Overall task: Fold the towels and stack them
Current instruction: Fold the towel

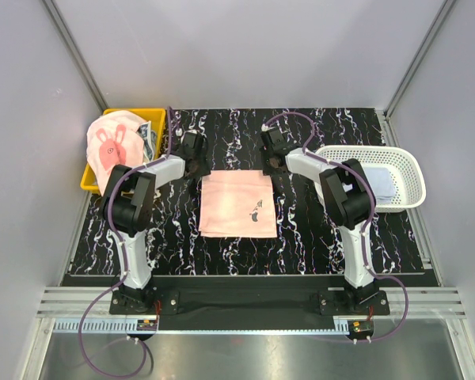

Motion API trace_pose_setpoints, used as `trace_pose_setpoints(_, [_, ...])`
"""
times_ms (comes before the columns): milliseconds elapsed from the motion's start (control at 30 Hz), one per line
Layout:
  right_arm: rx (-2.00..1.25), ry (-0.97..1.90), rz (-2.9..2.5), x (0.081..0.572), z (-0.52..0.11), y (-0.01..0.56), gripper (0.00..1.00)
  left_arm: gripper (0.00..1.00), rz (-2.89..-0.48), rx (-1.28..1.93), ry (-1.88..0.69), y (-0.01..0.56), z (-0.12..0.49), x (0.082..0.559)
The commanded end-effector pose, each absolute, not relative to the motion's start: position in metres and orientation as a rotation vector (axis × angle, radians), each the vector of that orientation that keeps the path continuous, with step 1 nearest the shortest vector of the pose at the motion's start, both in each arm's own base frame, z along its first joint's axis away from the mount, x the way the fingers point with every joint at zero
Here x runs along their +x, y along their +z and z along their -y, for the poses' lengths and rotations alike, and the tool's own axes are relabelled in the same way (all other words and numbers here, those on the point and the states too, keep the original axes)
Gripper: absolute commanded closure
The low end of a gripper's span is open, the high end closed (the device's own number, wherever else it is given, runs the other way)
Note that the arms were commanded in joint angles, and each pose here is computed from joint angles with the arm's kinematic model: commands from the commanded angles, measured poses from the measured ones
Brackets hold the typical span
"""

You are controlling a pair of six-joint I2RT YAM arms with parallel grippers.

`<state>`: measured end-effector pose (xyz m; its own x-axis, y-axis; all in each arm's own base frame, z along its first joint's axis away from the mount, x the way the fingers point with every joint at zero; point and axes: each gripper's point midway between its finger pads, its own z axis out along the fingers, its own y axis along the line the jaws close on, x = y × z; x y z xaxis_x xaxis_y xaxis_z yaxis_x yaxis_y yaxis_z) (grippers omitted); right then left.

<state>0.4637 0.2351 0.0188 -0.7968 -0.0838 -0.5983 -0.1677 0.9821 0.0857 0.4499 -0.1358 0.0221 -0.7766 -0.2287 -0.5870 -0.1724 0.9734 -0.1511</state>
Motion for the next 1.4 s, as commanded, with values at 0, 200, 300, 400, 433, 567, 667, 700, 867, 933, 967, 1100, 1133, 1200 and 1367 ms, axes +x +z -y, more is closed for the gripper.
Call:
trace_pose_setpoints(0, [-0.201,0.145,-2.516,0.463,-0.236,0.009,0.78,0.48,-2.428,-0.281,-0.184,0.029,0.139,0.462])
trace_pose_setpoints(200, [-0.21,0.156,-2.515,0.464,-0.238,0.01,0.8,0.62,-2.422,-0.282,-0.253,0.027,0.146,0.466])
trace_pose_setpoints(300, [-0.212,0.177,-2.509,0.466,-0.242,0.012,0.8,0.7,-2.414,-0.286,-0.288,0.026,0.15,0.468])
trace_pose_setpoints(400, [-0.212,0.192,-2.507,0.467,-0.244,0.014,0.81,0.8,-2.415,-0.287,-0.3,0.024,0.151,0.471])
trace_pose_setpoints(433, [-0.211,0.196,-2.506,0.468,-0.244,0.014,0.81,0.82,-2.414,-0.285,-0.3,0.024,0.151,0.472])
trace_pose_setpoints(567, [-0.192,0.227,-2.49,0.473,-0.246,0.02,0.82,0.95,-2.393,-0.292,-0.315,0.03,0.15,0.48])
trace_pose_setpoints(667, [-0.167,0.246,-2.469,0.481,-0.245,0.027,0.86,1.0,-2.363,-0.293,-0.333,0.04,0.153,0.49])
trace_pose_setpoints(700, [-0.167,0.259,-2.462,0.483,-0.246,0.03,0.87,1.0,-2.352,-0.288,-0.341,0.044,0.155,0.493])
trace_pose_setpoints(867, [-0.109,0.33,-2.365,0.507,-0.242,0.055,0.92,1.0,-2.267,-0.293,-0.384,0.075,0.159,0.516])
trace_pose_setpoints(933, [-0.089,0.358,-2.31,0.521,-0.24,0.07,0.93,1.0,-2.222,-0.287,-0.419,0.094,0.163,0.527])
trace_pose_setpoints(967, [-0.086,0.371,-2.292,0.524,-0.241,0.076,0.93,1.0,-2.208,-0.29,-0.429,0.1,0.163,0.53])
trace_pose_setpoints(1100, [-0.077,0.409,-2.191,0.539,-0.24,0.109,0.93,1.0,-2.14,-0.284,-0.504,0.131,0.166,0.544])
trace_pose_setpoints(1133, [-0.078,0.414,-2.163,0.543,-0.239,0.115,0.93,1.0,-2.131,-0.283,-0.514,0.135,0.166,0.546])
trace_pose_setpoints(1200, [-0.071,0.425,-2.123,0.544,-0.237,0.131,0.93,1.0,-2.112,-0.285,-0.526,0.146,0.164,0.547])
trace_pose_setpoints(1367, [-0.082,0.514,-2.06,0.531,-0.243,0.147,0.94,1.0,-2.108,-0.3,-0.503,0.15,0.155,0.53])
